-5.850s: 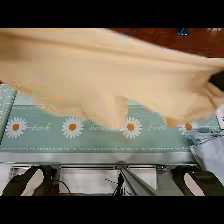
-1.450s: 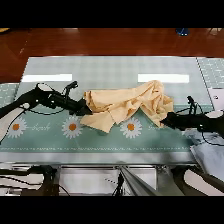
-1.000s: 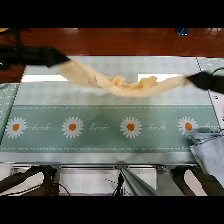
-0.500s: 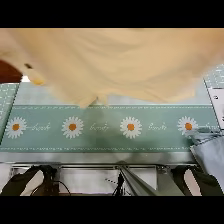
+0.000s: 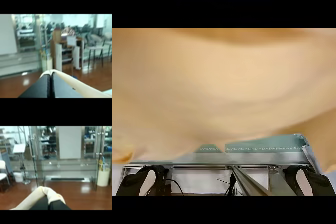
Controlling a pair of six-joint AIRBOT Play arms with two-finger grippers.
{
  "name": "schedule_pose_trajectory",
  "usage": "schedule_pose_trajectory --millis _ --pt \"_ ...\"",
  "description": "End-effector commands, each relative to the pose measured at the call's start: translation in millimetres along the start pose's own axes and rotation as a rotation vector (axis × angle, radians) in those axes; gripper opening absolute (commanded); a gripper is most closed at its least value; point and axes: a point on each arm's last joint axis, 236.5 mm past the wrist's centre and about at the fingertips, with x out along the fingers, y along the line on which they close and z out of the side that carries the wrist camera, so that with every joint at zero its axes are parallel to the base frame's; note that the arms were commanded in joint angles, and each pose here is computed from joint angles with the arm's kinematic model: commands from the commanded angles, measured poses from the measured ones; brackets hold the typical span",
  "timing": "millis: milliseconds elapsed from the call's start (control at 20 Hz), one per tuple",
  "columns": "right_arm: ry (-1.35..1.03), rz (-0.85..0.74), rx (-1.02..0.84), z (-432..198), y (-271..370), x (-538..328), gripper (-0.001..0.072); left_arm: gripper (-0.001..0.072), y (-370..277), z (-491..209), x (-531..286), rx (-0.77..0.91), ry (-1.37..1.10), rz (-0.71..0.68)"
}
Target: Fold the shirts.
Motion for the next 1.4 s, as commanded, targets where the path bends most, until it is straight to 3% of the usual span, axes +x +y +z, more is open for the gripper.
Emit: schedule_pose_trajectory --millis 0,200,300,750,1000,1200,1350 --pt "0.234 -0.09 -0.013 -48.1 -9.9 -25.5 0.0035 0.0028 6.0 -63.3 -26.9 -0.043 0.27 0.088" --pt "0.636 -0.123 -0.001 -131.4 -28.1 -43.6 0.0034 0.0028 9.6 -123.5 -41.8 -0.093 0.548 0.091" --pt "0.704 -0.078 0.018 -147.1 -31.9 -26.7 0.0034 0.0029 18.9 -158.2 -40.6 -0.139 0.718 0.074" --pt "1.204 0.008 0.312 -312.6 -125.1 118.9 0.0034 0.0028 128.7 -317.8 97.8 -0.449 0.996 0.042" --pt "1.223 0.029 0.36 -411.6 -145.1 215.5 0.0034 0.0028 146.6 -419.3 184.5 -0.5 1.045 -0.009" --pt "0.927 -0.034 0.332 -422.0 -157.4 308.3 0.0034 0.0029 164.0 -463.4 251.8 -0.501 0.909 0.059" --pt "0.855 -0.061 0.337 -440.0 -161.1 339.1 0.0035 0.0029 163.8 -500.4 273.4 -0.511 0.905 0.075"
